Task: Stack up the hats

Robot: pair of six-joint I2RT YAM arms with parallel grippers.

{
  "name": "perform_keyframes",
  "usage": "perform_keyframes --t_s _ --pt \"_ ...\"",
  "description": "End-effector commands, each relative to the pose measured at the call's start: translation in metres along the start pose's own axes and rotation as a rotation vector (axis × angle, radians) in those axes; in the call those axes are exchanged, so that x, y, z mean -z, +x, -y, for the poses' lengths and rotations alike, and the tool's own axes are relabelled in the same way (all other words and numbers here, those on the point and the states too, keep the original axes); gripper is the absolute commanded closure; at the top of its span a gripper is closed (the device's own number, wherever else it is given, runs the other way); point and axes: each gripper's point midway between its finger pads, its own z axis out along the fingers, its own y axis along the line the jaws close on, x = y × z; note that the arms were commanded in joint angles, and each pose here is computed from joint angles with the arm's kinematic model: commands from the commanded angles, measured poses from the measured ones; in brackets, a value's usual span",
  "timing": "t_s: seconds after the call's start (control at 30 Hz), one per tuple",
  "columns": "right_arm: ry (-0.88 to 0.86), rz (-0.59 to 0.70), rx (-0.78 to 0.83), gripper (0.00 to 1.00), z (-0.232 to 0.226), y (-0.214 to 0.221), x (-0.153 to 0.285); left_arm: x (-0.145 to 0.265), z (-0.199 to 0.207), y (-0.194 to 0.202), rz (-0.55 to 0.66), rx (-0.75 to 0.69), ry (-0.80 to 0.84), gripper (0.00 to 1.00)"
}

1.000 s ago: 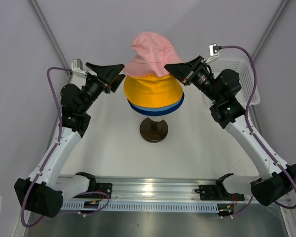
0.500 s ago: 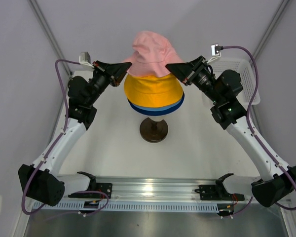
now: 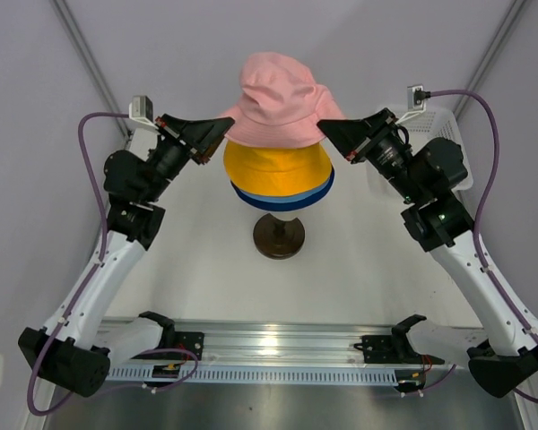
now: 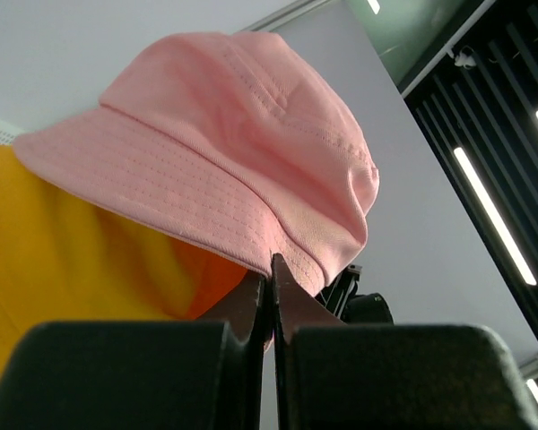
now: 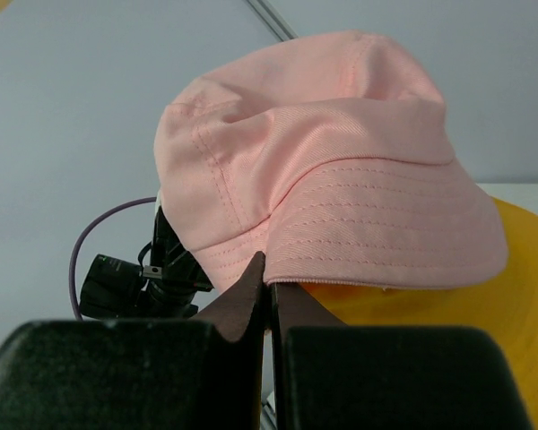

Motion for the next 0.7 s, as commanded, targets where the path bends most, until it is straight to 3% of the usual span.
perform_keyframes --t_s 0.0,0.4,0.57,0.67 --pt "0.004 0.053 0.045 0.99 -0.012 -0.018 0.010 0.012 0.020 0.001 0.005 -0.079 0.037 0.99" --pt "0.032 -0.043 0.013 0.98 0.010 0.006 -0.009 0.038 -0.017 -0.002 0.070 -0.140 -0.134 0.99" --pt "0.152 -0.075 0.027 0.90 0.041 0.023 0.004 0.065 -0.038 -0.011 0.169 -0.198 -0.229 0.99" --pt "0.181 -0.068 0.024 0.83 0.047 0.025 0.012 0.077 -0.048 -0.007 0.167 -0.222 -0.262 0.99"
